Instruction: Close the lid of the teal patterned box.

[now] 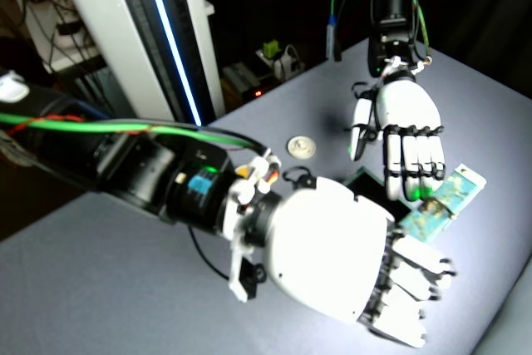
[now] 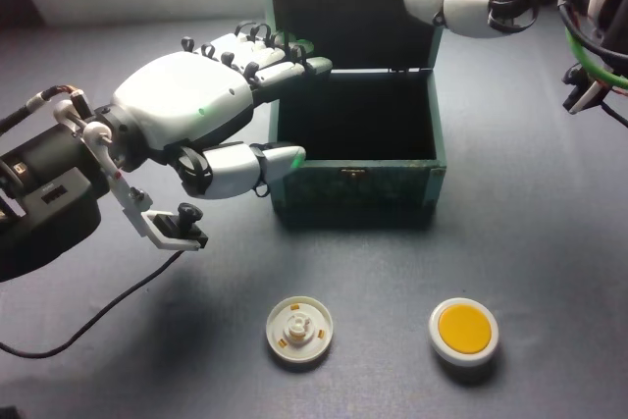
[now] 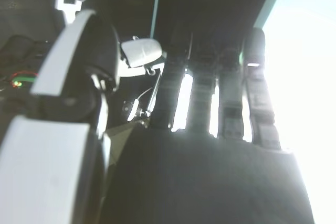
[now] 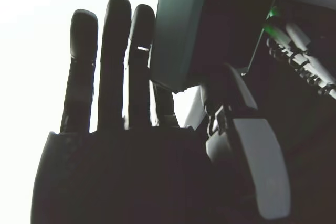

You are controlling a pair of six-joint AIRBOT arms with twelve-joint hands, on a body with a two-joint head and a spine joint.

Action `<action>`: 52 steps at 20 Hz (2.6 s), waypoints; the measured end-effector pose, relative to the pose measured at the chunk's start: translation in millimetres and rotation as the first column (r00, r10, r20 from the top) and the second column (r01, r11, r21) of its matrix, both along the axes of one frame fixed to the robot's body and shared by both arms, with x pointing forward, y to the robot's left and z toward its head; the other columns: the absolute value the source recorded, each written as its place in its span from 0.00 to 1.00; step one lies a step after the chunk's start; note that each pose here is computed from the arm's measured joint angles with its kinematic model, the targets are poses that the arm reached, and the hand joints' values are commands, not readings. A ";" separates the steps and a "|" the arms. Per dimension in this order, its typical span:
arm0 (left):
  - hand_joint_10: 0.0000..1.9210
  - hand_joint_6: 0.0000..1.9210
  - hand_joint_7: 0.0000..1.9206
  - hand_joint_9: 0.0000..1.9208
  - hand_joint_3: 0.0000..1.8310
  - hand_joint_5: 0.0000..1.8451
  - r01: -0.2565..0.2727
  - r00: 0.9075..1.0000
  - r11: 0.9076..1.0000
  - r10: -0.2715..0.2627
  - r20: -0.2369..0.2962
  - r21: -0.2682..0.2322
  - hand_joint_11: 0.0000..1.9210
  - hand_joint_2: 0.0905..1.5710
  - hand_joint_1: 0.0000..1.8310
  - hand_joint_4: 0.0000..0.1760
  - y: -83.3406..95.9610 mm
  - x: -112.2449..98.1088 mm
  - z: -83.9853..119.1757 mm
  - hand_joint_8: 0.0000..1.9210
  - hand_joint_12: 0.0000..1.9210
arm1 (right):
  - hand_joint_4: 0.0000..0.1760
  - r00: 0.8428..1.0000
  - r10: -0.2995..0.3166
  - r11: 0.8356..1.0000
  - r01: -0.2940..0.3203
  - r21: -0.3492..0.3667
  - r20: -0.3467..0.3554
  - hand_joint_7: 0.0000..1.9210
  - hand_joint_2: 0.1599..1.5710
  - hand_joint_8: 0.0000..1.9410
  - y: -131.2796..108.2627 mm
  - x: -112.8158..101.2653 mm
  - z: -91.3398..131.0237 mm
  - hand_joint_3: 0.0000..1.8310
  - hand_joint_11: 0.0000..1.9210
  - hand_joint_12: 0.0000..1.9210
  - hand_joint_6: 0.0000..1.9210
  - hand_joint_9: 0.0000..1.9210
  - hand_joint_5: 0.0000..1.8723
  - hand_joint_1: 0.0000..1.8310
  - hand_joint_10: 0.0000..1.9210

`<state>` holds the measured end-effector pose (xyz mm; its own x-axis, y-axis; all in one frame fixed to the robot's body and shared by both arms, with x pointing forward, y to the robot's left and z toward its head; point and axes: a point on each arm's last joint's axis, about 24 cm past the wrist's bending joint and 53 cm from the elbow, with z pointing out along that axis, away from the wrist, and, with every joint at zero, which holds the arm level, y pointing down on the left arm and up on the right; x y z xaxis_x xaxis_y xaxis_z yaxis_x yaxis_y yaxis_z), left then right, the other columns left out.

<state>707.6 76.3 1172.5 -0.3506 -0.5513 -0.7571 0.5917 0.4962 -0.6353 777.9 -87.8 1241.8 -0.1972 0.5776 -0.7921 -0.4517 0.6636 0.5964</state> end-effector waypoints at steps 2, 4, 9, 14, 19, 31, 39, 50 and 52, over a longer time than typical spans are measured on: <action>0.01 0.00 0.08 0.06 0.00 0.10 -0.006 1.000 1.000 0.006 -0.008 -0.007 0.00 0.90 0.19 0.00 2.1 0.1 -2.3 0.00 0.37 | 0.00 1.000 0.012 1.000 -0.012 0.004 0.000 0.26 0.91 0.35 5.1 -3.8 0.4 0.00 0.22 0.97 0.23 0.32 0.13 0.09 0.73; 0.00 0.00 0.06 0.05 0.00 0.09 -0.008 1.000 1.000 0.008 -0.018 -0.005 0.00 0.91 0.17 0.00 3.8 -1.2 -7.8 0.00 0.30 | 0.00 1.000 0.025 1.000 -0.025 -0.001 0.006 0.28 0.92 0.38 8.2 -9.7 0.5 0.00 0.29 1.00 0.23 0.36 0.15 0.10 0.77; 0.00 0.00 0.01 0.01 0.00 0.04 0.010 0.999 1.000 -0.011 -0.039 -0.029 0.00 0.89 0.12 0.10 2.8 -15.5 -16.1 0.00 0.19 | 0.00 0.999 0.043 0.999 -0.043 -0.024 0.019 0.31 0.93 0.46 6.2 -22.6 -0.1 0.00 0.26 1.00 0.32 0.38 0.10 0.09 0.80; 0.00 0.00 0.00 0.00 0.00 0.02 0.004 1.000 0.998 -0.006 -0.020 -0.069 0.00 0.90 0.11 0.18 20.5 -30.0 -10.5 0.00 0.22 | 0.00 0.998 0.046 0.998 -0.044 -0.040 0.040 0.30 0.91 0.49 -6.2 -38.0 -1.6 0.00 0.16 1.00 0.28 0.30 0.14 0.08 0.76; 0.00 0.00 0.01 0.01 0.00 0.02 0.020 1.000 0.996 -0.021 -0.018 -0.084 0.00 0.90 0.11 0.30 18.0 -38.3 -12.0 0.00 0.32 | 0.00 0.998 0.050 0.998 -0.048 -0.042 0.039 0.23 0.90 0.55 -8.9 -45.2 -7.0 0.00 0.08 1.00 0.51 0.16 0.14 0.10 0.76; 0.01 0.00 0.03 0.03 0.00 0.05 0.017 1.000 0.995 -0.019 -0.022 -0.096 0.00 0.90 0.10 0.31 20.9 -42.1 -13.2 0.00 0.40 | 0.00 0.990 0.118 0.992 -0.115 -0.045 0.079 0.18 0.92 0.24 0.6 -73.2 -4.7 0.00 0.00 0.97 0.31 0.04 0.14 0.08 0.59; 0.00 0.00 0.02 0.02 0.00 0.04 0.005 0.998 0.996 -0.010 -0.057 -0.094 0.00 0.91 0.10 0.27 26.3 -47.6 -25.8 0.00 0.43 | 0.00 0.990 0.133 0.991 -0.132 -0.018 0.045 0.15 0.93 0.10 -2.1 -81.9 -19.3 0.00 0.00 0.88 0.25 0.00 0.12 0.02 0.47; 0.08 0.04 0.21 0.18 0.00 0.18 -0.005 0.994 0.998 -0.002 -0.107 -0.061 0.00 0.90 0.08 0.12 45.1 -66.8 -43.4 0.03 0.75 | 0.00 0.990 0.141 0.990 -0.141 -0.013 0.006 0.12 0.94 0.46 -6.7 -92.2 -36.7 0.00 0.05 1.00 0.44 0.05 0.07 0.00 0.75; 0.15 0.04 0.27 0.24 0.00 0.22 -0.001 0.996 0.998 -0.005 -0.093 -0.068 0.00 0.91 0.06 0.00 49.1 -72.3 -36.3 0.03 0.86 | 0.00 0.990 0.139 0.990 -0.139 -0.011 0.009 0.16 0.93 0.52 -10.1 -94.7 -35.8 0.00 0.12 1.00 0.45 0.12 0.09 0.00 0.80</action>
